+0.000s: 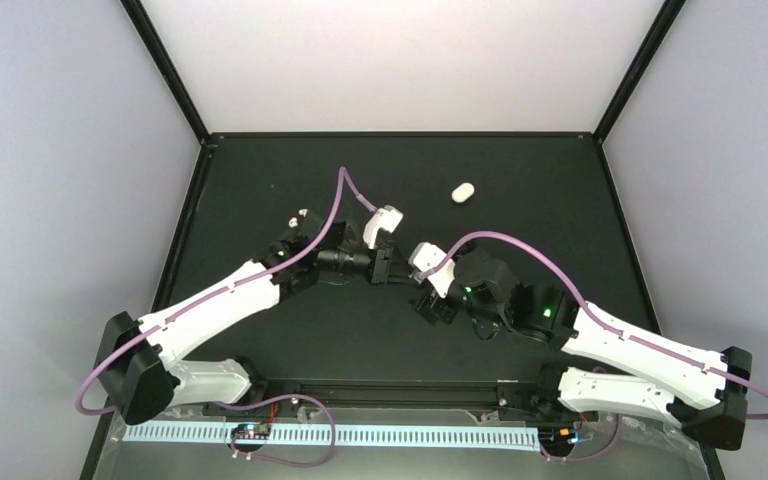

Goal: Insert the wireless bluetooth earbuds into the charging case
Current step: Pick up the charging case at the center of the board.

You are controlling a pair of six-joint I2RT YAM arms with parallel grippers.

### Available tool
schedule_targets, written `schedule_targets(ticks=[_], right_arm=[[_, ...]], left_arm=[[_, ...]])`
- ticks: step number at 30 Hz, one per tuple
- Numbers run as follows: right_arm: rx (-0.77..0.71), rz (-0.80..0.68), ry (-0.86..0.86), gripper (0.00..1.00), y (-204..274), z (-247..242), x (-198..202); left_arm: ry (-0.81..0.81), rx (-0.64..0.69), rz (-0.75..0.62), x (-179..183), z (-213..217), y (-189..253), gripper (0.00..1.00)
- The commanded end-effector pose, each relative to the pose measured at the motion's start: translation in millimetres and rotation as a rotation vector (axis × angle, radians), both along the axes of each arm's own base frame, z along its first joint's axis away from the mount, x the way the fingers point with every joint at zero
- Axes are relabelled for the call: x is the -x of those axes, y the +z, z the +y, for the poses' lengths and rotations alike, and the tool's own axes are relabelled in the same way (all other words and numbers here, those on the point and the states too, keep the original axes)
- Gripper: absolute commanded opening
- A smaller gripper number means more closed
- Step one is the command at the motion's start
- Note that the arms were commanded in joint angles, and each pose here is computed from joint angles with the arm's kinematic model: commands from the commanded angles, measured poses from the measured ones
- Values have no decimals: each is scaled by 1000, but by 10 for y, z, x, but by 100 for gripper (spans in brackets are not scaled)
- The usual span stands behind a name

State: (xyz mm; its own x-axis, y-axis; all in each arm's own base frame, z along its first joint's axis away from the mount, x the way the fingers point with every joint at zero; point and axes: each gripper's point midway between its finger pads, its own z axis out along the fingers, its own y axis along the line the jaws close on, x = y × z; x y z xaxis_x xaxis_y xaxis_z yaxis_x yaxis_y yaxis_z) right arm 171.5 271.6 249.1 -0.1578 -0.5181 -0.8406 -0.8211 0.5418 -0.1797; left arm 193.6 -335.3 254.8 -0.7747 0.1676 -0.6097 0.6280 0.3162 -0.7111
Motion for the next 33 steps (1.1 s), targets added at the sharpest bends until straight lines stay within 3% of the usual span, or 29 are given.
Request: schedule_targets(ticks=[1, 6, 12, 20, 26, 33], right_arm=[[-113, 12, -18, 89, 308, 24, 25], [-306, 2, -58, 100, 829, -72, 45], [-544, 36, -97, 100, 1437, -185, 33], [-677, 120, 119, 100, 1900, -26, 390], [-694, 140, 289, 100, 2026, 54, 659], [-771, 15, 194, 100, 2108, -158, 524]], left_arm=[[56, 33, -57, -50, 80, 190, 4], [123, 81, -133, -121, 284, 387, 2], [139, 254, -394, 92, 584, 919, 2], [0, 452, -714, 711, 859, 1446, 2], [-97, 489, -761, 908, 866, 1553, 2], [-123, 504, -764, 930, 846, 1620, 2]])
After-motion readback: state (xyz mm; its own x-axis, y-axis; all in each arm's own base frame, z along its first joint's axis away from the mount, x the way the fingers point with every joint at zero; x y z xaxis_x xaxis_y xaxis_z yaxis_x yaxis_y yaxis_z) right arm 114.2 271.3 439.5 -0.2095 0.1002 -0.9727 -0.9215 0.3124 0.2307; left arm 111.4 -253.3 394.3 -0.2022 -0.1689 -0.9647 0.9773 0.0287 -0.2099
